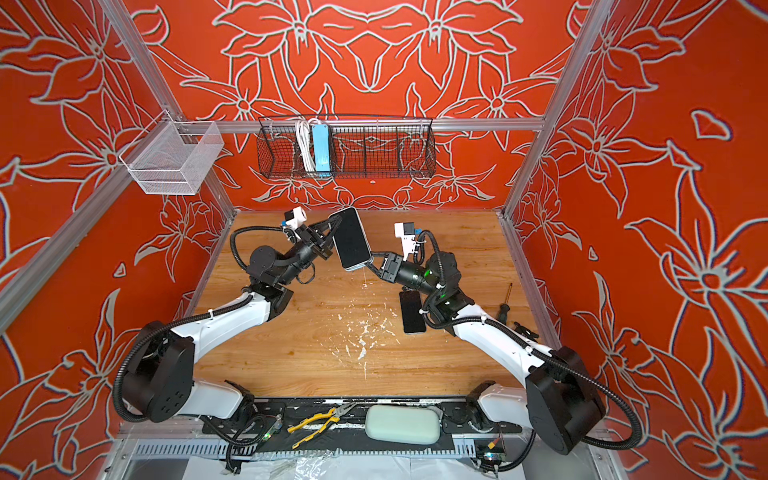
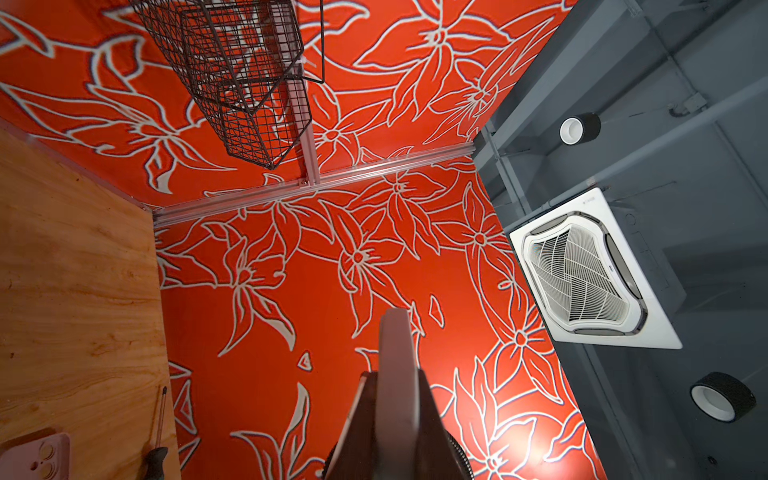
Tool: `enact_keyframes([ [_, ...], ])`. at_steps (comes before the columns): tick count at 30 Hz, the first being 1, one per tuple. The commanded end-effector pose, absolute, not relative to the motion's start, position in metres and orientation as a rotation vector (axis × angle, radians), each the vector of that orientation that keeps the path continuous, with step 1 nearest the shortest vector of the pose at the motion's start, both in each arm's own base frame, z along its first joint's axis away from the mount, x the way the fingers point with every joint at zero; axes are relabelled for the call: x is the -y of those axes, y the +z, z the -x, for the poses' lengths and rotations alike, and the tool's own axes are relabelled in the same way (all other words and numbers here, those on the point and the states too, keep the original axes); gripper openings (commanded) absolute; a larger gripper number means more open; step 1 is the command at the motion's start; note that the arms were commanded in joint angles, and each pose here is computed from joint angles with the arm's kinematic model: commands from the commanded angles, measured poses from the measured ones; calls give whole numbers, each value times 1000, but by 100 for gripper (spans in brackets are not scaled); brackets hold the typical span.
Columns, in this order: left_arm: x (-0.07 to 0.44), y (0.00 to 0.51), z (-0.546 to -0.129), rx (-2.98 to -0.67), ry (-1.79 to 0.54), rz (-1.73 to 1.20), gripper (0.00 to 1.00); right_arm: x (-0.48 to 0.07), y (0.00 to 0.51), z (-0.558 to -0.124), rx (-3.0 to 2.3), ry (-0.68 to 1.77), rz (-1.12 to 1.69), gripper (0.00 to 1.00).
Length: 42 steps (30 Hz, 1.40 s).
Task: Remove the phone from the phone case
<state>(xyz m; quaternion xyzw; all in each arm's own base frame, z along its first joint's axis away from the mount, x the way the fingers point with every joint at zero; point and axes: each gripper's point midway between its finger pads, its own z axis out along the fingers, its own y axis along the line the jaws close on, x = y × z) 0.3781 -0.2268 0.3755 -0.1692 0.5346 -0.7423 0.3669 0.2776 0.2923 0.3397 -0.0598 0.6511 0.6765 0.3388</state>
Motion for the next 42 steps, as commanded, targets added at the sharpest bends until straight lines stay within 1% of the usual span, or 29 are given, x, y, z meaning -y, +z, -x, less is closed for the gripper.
enact_keyframes([
  [1, 229, 379, -383, -1340, -1921, 412, 0, -294, 355, -268, -1630, 1813, 210, 29],
  [8, 229, 363, -389, -1374, -1897, 439, 0, -295, 357, -267, -1617, 1828, 219, 25],
  [12, 226, 354, -391, -1389, -1885, 462, 0, -293, 358, -267, -1607, 1822, 200, 18],
  [18, 225, 346, -392, -1414, -1860, 464, 0, -289, 360, -270, -1584, 1831, 157, 13],
  [21, 225, 341, -391, -1439, -1838, 463, 10, -288, 361, -273, -1561, 1846, 128, 12],
  [28, 223, 334, -387, -1467, -1809, 472, 39, -285, 366, -278, -1522, 1865, 76, 9],
  [30, 223, 334, -386, -1473, -1802, 470, 45, -284, 367, -280, -1514, 1867, 66, 9],
  [32, 222, 335, -385, -1474, -1796, 466, 48, -284, 366, -281, -1516, 1866, 57, 9],
  [39, 217, 345, -380, -1466, -1775, 453, 73, -284, 361, -285, -1521, 1860, 36, 9],
  [40, 216, 346, -378, -1467, -1769, 451, 76, -284, 360, -285, -1522, 1856, 34, 9],
  [42, 215, 350, -375, -1473, -1755, 442, 78, -284, 359, -286, -1524, 1852, 30, 8],
])
